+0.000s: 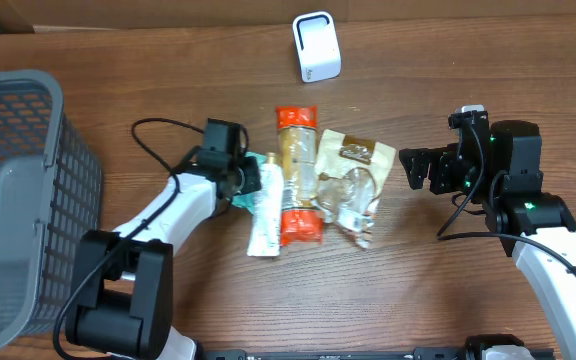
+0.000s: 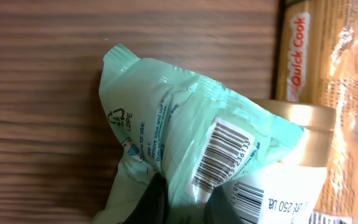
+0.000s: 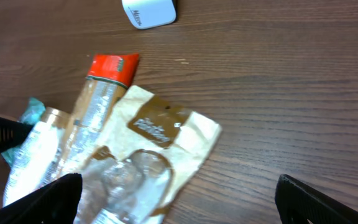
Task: Scan the item barcode
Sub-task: 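Lift the green packet out and lay it left of the tube, then raise the left gripper away from the items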
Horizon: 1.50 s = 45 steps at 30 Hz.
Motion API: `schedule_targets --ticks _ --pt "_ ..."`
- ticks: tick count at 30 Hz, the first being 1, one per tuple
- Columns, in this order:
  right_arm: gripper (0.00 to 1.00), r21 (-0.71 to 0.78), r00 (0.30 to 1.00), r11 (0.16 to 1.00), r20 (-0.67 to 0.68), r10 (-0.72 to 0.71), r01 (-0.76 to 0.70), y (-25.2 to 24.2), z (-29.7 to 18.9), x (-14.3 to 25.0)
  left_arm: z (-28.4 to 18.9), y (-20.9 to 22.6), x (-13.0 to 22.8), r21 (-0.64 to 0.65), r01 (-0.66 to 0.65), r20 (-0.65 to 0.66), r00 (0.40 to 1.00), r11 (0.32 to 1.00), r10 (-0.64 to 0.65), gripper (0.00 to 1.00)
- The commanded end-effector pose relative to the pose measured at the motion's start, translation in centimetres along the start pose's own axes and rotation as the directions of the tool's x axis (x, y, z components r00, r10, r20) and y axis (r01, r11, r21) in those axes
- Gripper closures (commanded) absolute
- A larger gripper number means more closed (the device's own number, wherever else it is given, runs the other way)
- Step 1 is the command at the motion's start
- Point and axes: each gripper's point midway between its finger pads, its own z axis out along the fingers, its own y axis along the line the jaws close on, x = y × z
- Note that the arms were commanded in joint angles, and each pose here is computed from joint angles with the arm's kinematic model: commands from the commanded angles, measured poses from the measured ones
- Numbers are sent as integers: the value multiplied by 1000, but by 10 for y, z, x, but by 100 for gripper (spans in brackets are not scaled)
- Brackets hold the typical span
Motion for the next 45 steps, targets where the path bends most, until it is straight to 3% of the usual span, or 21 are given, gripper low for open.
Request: schedule_targets --ticks 1,15,16,18,19,21,22,25,31,40,45 --pt "0 -11 1000 1000 25 -18 18 5 -3 -11 11 -11 36 58 38 -119 992 998 -31 96" --pt "0 -11 1000 1000 25 -18 18 5 -3 -11 1 26 51 -110 66 -197 977 992 -87 96" --pt "0 -11 1000 1000 25 -18 18 5 -3 -11 -2 28 49 -125 63 -193 977 990 -87 92" --pt "0 -11 1000 1000 25 -18 18 5 -3 -11 -10 29 41 -143 36 -188 980 989 -63 75" --pt "0 -11 1000 1000 25 -18 18 5 -3 -11 -15 29 35 -156 21 -184 982 988 -50 60" --pt "0 -11 1000 1000 25 -18 18 5 -3 -11 -26 33 25 -200 4 -176 984 980 -40 11" --pt "0 -11 1000 1000 25 -18 18 5 -3 -11 -32 35 19 -227 -1 -173 984 974 -39 0" --pt "0 -11 1000 1000 25 -18 18 5 -3 -11 -52 36 2 -268 -7 -167 985 963 -40 0" --pt "0 -11 1000 1000 25 -18 18 5 -3 -11 -104 13 -38 -229 -37 -125 992 973 8 0" --pt "0 -11 1000 1000 25 -18 18 5 -3 -11 -223 -55 -92 43 -166 105 981 985 160 0" --pt "0 -11 1000 1000 25 -18 18 5 -3 -11 -282 -89 -82 222 -292 197 948 930 250 1"
